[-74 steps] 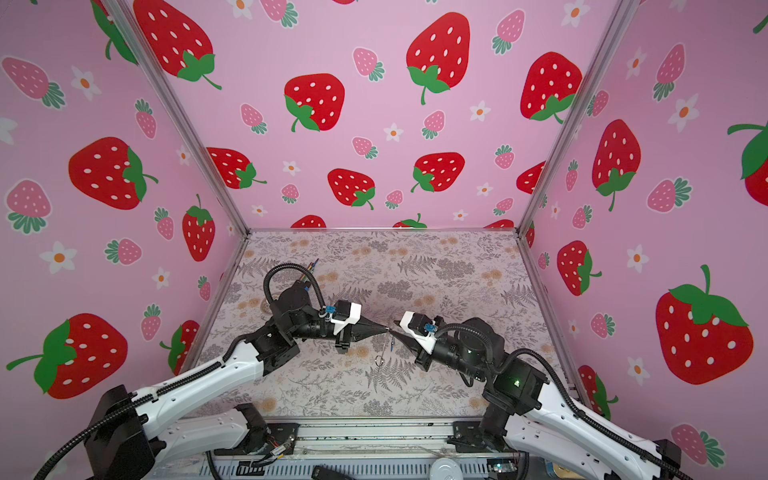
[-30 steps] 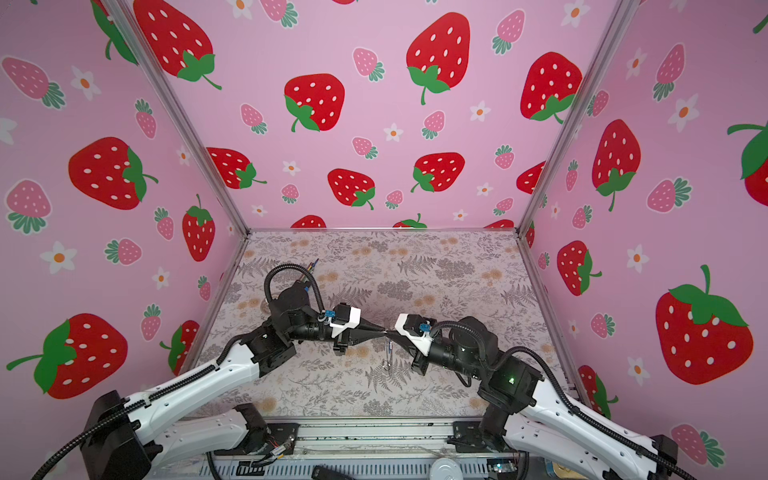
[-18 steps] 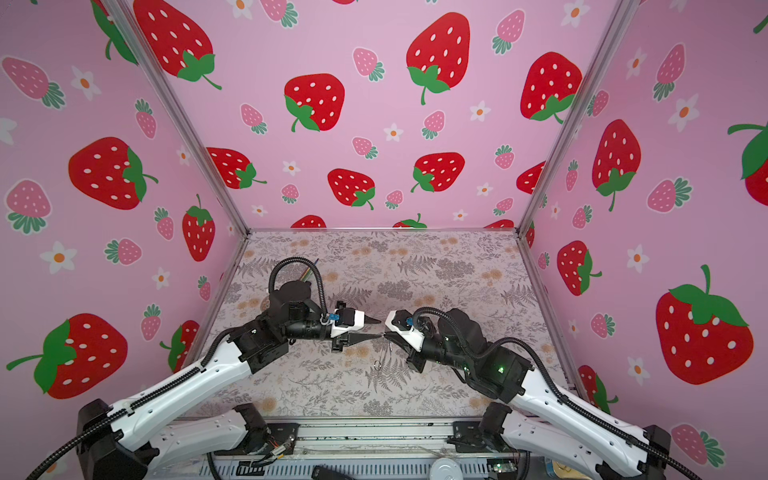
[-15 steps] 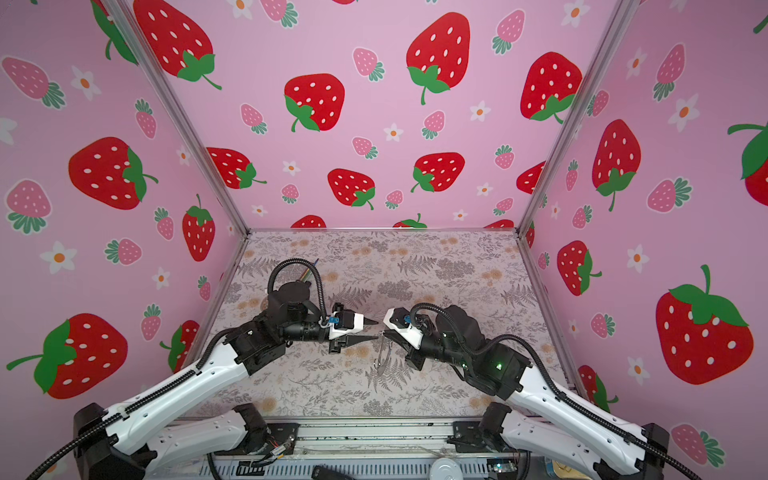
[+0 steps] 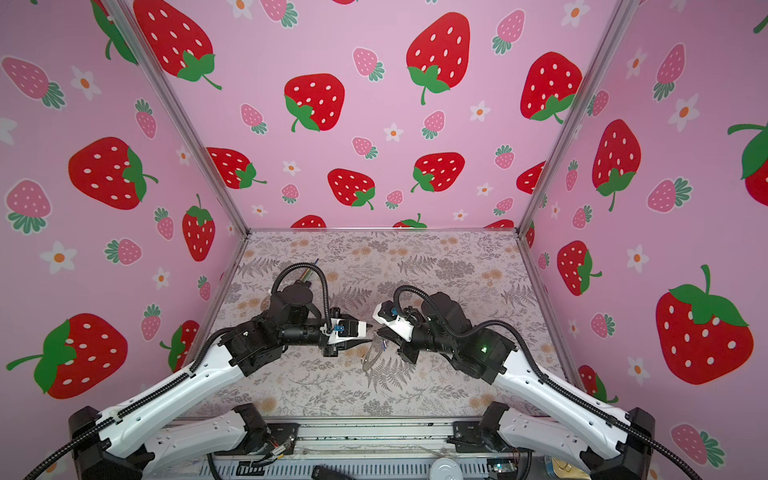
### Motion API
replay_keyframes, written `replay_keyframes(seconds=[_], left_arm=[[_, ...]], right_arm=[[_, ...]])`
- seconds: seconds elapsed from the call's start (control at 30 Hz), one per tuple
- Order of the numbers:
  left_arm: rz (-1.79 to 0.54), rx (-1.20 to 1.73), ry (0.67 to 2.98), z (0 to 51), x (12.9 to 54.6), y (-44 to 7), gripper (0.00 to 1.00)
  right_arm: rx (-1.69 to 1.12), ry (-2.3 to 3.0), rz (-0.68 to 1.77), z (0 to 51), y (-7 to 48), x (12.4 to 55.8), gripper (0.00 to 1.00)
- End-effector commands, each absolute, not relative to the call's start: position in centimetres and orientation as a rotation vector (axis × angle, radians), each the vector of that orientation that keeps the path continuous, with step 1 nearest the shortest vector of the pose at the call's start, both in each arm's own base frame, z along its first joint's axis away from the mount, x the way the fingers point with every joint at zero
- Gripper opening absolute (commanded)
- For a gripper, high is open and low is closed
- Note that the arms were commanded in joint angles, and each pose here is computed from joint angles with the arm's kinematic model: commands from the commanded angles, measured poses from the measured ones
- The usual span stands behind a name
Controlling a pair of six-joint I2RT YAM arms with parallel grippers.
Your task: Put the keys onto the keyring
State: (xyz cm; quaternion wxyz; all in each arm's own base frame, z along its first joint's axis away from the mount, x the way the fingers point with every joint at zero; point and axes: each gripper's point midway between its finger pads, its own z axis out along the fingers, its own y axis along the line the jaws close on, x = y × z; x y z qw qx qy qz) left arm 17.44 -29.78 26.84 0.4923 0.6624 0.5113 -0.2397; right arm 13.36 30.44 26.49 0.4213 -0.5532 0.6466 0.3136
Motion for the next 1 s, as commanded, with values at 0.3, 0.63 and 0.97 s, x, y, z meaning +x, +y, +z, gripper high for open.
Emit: replay_keyframes(seconds=[0.3,0.63,0.97], left_arm=[[-0.506,1.630,1.222,27.8,17.5,-30.4,0.27],[-0.518,1.648,1.245,27.4,17.4,-30.7,0.23],[-0.553,1.657,1.249,27.2,17.1,-31.6,0.08]], right_arm=[[-1.435,1.585,0.834,28.1,30.6,12.4,0.00],[-1.445,1.578,0.838,28.2,30.6,12.2,0.00],[-1.458,1.569,0.849,28.0,30.8,12.1,0.00]])
